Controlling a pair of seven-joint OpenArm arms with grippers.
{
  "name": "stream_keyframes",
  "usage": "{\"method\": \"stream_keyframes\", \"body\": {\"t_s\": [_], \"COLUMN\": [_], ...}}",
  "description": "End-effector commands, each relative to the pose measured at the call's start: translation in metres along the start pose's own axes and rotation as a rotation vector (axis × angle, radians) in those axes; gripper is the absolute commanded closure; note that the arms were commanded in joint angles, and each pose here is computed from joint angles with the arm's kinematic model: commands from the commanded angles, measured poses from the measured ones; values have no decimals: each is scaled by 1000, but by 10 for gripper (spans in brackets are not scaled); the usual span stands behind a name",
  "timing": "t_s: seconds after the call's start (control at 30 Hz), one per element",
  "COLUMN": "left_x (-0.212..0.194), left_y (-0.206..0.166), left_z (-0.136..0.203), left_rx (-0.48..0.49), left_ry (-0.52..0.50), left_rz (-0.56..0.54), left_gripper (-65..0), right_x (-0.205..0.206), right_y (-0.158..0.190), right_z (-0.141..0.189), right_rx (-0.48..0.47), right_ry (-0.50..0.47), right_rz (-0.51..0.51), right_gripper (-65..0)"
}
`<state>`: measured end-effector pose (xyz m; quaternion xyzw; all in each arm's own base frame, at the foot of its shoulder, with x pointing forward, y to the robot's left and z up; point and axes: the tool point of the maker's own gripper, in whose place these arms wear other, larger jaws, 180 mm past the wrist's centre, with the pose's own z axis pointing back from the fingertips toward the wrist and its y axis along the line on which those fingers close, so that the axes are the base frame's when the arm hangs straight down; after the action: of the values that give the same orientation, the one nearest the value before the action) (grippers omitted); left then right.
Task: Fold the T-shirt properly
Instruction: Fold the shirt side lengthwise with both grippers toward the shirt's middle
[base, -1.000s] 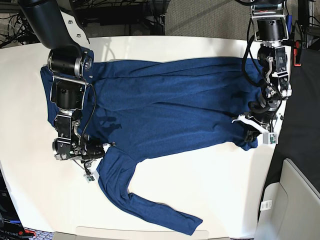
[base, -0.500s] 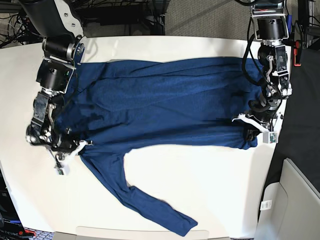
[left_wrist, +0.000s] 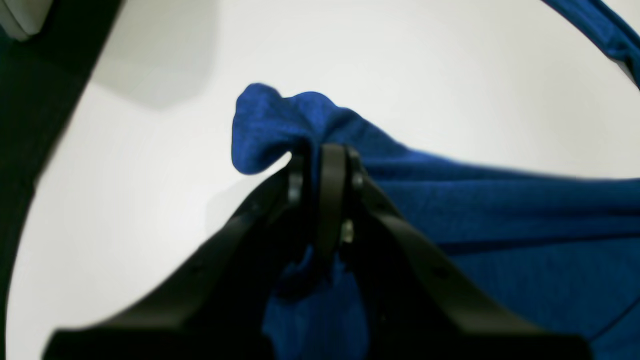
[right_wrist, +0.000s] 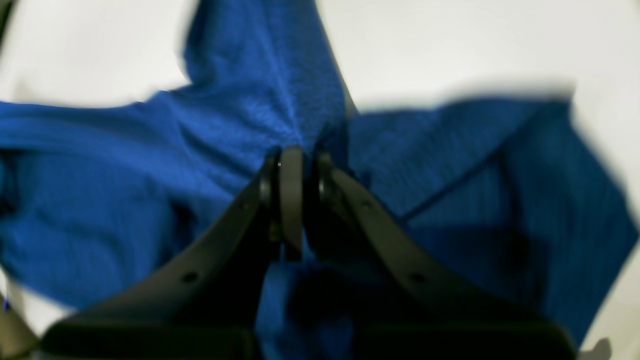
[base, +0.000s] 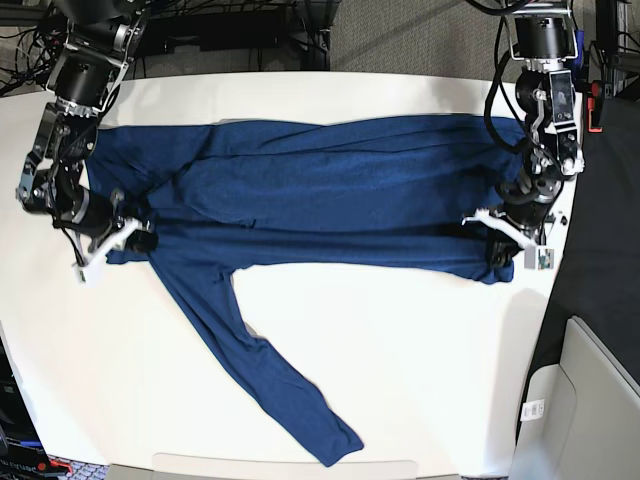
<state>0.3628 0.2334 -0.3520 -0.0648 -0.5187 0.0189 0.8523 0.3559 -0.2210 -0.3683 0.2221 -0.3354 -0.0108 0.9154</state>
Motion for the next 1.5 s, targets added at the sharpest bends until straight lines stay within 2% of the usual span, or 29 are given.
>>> {"method": "stream_keyframes", "body": {"t_s": [0.0, 0.2, 0.47, 0.67, 0.93, 1.1, 1.27, 1.37, 1.47], "left_x": [23, 21, 9, -1, -49, -59, -57, -52, -45], "left_y": [10, 11, 6, 19, 39, 49, 52, 50, 48], "left_z": [6, 24, 37, 44, 39, 28, 24, 25, 26], "left_rx": [17, 28, 20, 53, 97, 118, 124, 119, 115], "left_ry": [-66, -78, -56, -37, 83, 111, 110, 98, 79], "left_rz": [-9, -23, -38, -26, 29, 65, 72, 66, 57], "left_gripper": [0, 0, 0, 0, 0, -4, -105, -177, -216], "right_x": [26, 11, 5, 7, -4, -4, -1, 1, 8], "right_y": [4, 3, 5, -1, -6, -12, -16, -18, -14], "right_z": [11, 27, 32, 36, 36, 40, 44, 47, 50], "right_rx": [20, 14, 38, 19, -2, -58, -82, -86, -83], "right_ry": [-85, -98, -114, -103, -76, -63, -65, -69, -88], "right_rz": [17, 14, -10, 11, 3, 45, 60, 63, 79], "right_gripper": [-9, -9, -9, -9, -13, -15, -31, -119, -200]}}
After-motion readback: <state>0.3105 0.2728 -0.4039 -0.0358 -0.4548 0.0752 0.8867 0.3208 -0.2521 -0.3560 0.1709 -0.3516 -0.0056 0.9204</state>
